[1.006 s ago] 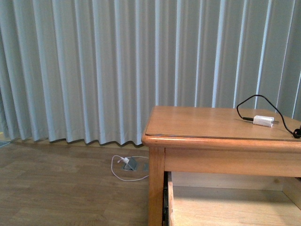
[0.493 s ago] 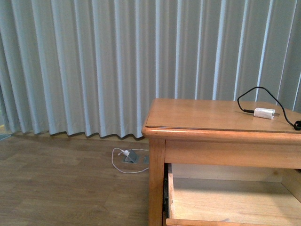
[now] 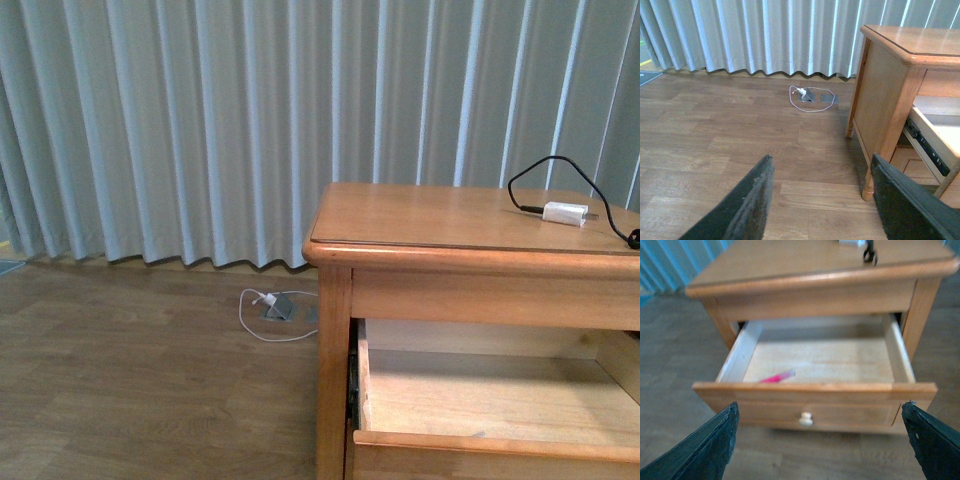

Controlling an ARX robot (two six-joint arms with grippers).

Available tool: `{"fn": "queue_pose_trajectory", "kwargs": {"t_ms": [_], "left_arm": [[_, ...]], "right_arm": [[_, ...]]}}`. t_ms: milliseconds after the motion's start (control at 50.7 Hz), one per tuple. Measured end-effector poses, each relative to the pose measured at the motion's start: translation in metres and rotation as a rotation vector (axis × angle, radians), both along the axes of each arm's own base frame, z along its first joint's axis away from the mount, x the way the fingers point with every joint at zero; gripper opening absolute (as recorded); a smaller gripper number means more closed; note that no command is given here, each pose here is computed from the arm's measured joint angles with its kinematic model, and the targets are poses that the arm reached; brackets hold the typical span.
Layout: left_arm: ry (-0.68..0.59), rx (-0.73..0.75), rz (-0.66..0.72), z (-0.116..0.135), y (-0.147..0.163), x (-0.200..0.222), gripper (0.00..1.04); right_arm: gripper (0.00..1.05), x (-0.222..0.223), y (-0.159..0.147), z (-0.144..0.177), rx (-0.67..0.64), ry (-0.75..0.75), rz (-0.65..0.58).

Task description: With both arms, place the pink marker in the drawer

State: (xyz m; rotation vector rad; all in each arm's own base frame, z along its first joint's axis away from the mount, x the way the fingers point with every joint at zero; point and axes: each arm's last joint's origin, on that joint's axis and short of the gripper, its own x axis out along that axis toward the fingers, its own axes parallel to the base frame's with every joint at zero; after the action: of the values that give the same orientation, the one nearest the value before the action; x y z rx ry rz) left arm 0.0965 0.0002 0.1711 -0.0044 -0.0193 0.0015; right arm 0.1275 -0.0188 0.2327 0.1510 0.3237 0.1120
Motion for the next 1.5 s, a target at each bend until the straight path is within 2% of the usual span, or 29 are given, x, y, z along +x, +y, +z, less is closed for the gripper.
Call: {"fn": "queue_pose_trajectory", "kwargs": {"t_ms": [99,177,217,256,513,828,1163,1499], "left_arm": [[0.0,0.0,0.0,0.0,0.0,0.0,0.8],[0.0,0.0,0.0,0.0,0.0,0.0,0.96],[0.0,0.0,0.0,0.0,0.0,0.0,1.01],[0.0,0.0,0.0,0.0,0.0,0.0,0.98],[0.0,0.0,0.0,0.0,0.0,0.0,0.99],[0.0,0.0,0.0,0.0,0.0,0.0,0.99],[0.0,0.0,0.0,0.0,0.0,0.0,0.99],[0.0,0.0,0.0,0.0,0.0,0.0,0.99]], "right_arm": [[0.96,0.018,-0.001,-0.013,-0.008,0.144,0.051],[0.96,0.034,0.001,-0.02,-0.032,0.203,0.096],[0.96,0.044,0.002,-0.024,-0.04,0.235,0.119],[0.96,0.055,0.003,-0.029,-0.043,0.266,0.141],[0.96,0.107,0.011,-0.065,-0.015,0.415,0.148],[0.96,0.162,0.017,-0.094,0.012,0.461,0.109],[0.96,0.225,0.018,-0.102,0.0,0.298,-0.006],[0.96,0.27,0.031,-0.116,0.019,0.209,-0.072]]}}
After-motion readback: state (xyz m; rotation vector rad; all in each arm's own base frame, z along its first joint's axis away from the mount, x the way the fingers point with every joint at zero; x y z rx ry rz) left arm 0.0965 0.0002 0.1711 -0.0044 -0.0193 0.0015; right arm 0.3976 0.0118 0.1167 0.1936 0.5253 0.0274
